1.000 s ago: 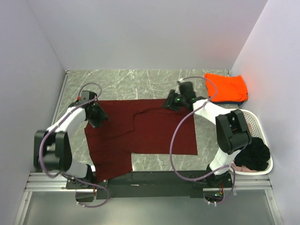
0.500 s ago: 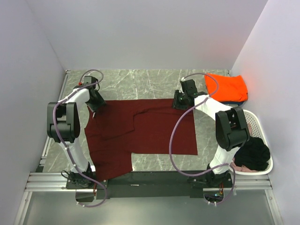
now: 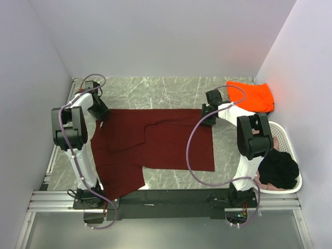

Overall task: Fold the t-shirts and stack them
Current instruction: Fold the tshirt

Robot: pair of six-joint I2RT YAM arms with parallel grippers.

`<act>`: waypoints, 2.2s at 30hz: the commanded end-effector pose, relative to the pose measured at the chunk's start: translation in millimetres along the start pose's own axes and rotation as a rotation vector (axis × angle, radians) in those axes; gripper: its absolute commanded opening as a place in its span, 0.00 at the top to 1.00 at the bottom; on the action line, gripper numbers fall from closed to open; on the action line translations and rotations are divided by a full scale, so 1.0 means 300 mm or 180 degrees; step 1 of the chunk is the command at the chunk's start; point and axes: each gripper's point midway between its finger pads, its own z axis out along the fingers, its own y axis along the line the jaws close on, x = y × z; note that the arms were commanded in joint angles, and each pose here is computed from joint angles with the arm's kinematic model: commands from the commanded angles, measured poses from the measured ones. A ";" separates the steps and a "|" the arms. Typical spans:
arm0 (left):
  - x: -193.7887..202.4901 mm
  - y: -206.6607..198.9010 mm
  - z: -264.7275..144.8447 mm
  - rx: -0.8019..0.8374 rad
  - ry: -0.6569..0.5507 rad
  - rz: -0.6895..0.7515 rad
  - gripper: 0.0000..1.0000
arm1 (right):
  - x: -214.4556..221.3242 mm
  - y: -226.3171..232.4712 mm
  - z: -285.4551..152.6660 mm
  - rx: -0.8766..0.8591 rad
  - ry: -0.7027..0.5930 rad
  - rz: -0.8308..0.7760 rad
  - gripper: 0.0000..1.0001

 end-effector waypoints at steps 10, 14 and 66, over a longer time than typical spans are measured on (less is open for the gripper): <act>-0.072 0.102 0.050 -0.0281 -0.0012 -0.0022 0.47 | -0.026 -0.204 -0.047 0.0381 0.0099 0.0211 0.62; -0.091 0.045 -0.014 -0.0005 -0.0076 -0.0043 0.38 | -0.074 -0.151 -0.104 0.0159 -0.0077 0.0169 0.62; 0.433 -0.299 -0.053 0.0377 0.0603 0.0554 0.23 | -0.088 0.075 0.097 0.0010 0.0417 0.0393 0.53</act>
